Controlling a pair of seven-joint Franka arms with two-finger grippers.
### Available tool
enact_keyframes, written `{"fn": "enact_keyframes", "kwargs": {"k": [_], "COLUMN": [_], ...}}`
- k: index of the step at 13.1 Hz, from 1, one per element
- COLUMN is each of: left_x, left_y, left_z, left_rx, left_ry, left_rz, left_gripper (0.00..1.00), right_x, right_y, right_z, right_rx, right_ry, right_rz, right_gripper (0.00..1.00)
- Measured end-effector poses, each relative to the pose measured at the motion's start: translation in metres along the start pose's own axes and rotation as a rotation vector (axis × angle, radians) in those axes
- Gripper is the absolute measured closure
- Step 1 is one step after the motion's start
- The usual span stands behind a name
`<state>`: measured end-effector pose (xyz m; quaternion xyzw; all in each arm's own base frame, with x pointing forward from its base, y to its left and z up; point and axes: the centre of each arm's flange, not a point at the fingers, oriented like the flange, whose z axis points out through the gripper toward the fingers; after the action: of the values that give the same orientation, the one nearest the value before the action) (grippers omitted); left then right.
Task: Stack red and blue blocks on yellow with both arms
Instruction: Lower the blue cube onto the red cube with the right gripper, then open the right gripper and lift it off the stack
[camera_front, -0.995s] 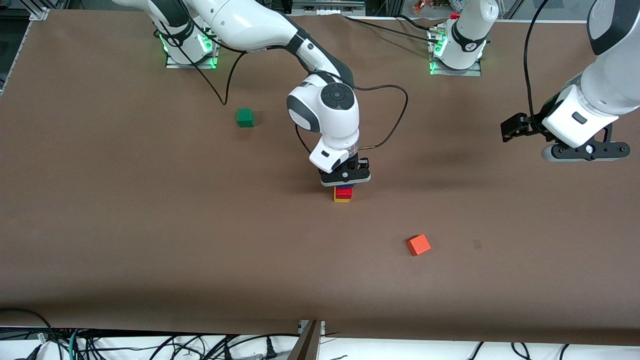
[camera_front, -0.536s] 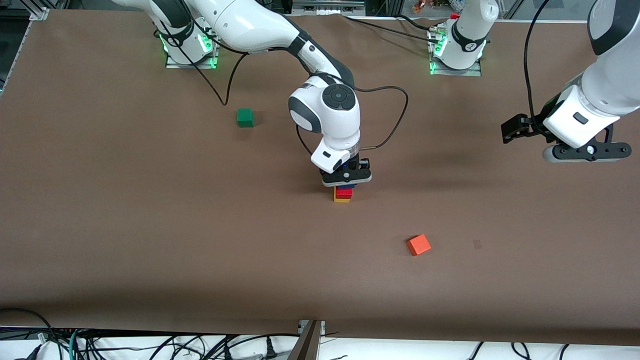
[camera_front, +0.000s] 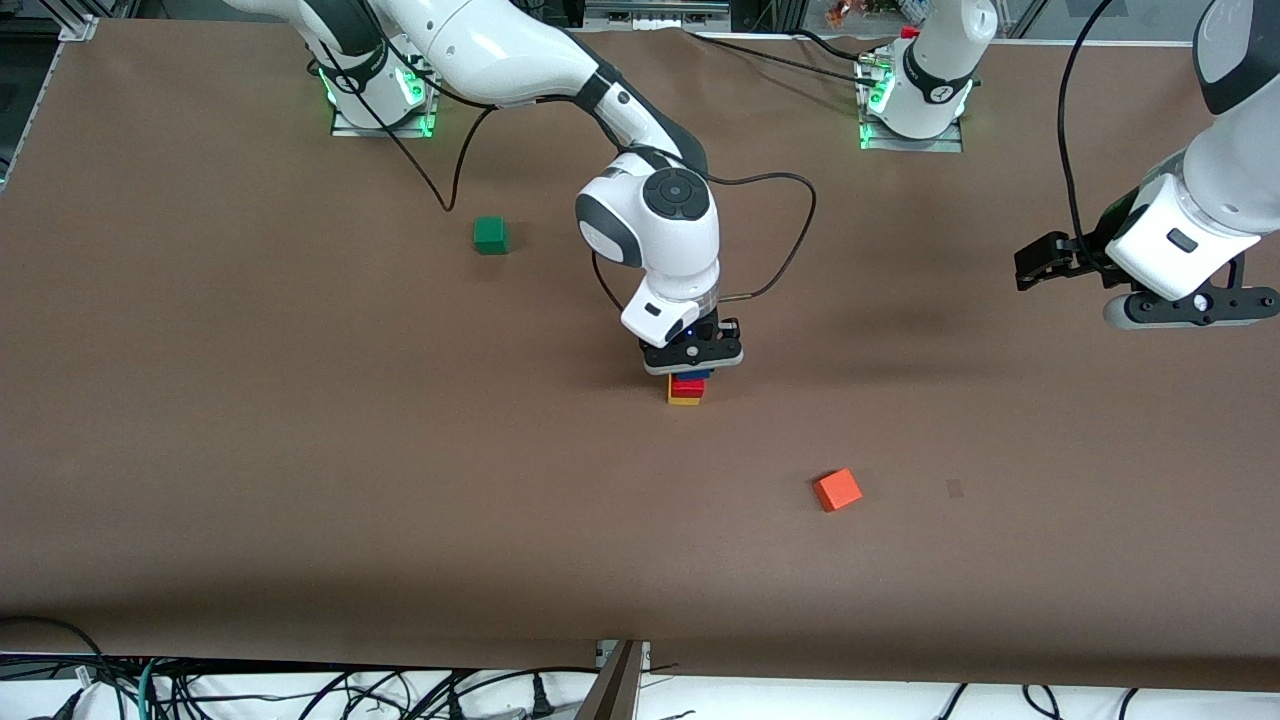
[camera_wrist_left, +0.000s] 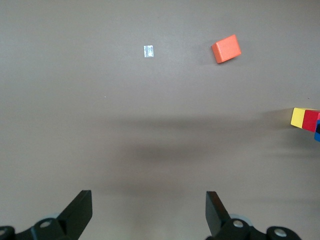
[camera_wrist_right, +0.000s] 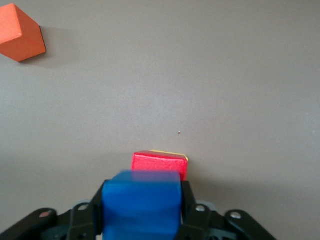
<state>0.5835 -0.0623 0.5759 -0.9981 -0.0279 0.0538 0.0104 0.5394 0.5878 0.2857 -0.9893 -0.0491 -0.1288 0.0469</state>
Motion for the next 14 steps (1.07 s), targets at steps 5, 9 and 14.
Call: {"fn": "enact_keyframes", "kwargs": {"k": [5,9,14], "left_x": [0.000,0.000,0.000], "left_y": [0.000,0.001,0.001], "left_z": [0.000,0.000,0.000], "left_rx": [0.000,0.000,-0.001], "left_ry": [0.000,0.000,0.001], "left_rz": [0.000,0.001,0.003], "left_gripper": [0.00,0.00,0.00], "right_x": [0.001,0.007,0.056], "right_y": [0.000,0.004,0.049], "right_z": [0.000,-0.005,-0.069], "right_rx": [0.002,-0.008,-0.015], "right_ry": [0.004,0.008,-0.054], "right_rz": [0.001,0.018,0.156], "right_gripper": [0.29,0.00,0.00]}}
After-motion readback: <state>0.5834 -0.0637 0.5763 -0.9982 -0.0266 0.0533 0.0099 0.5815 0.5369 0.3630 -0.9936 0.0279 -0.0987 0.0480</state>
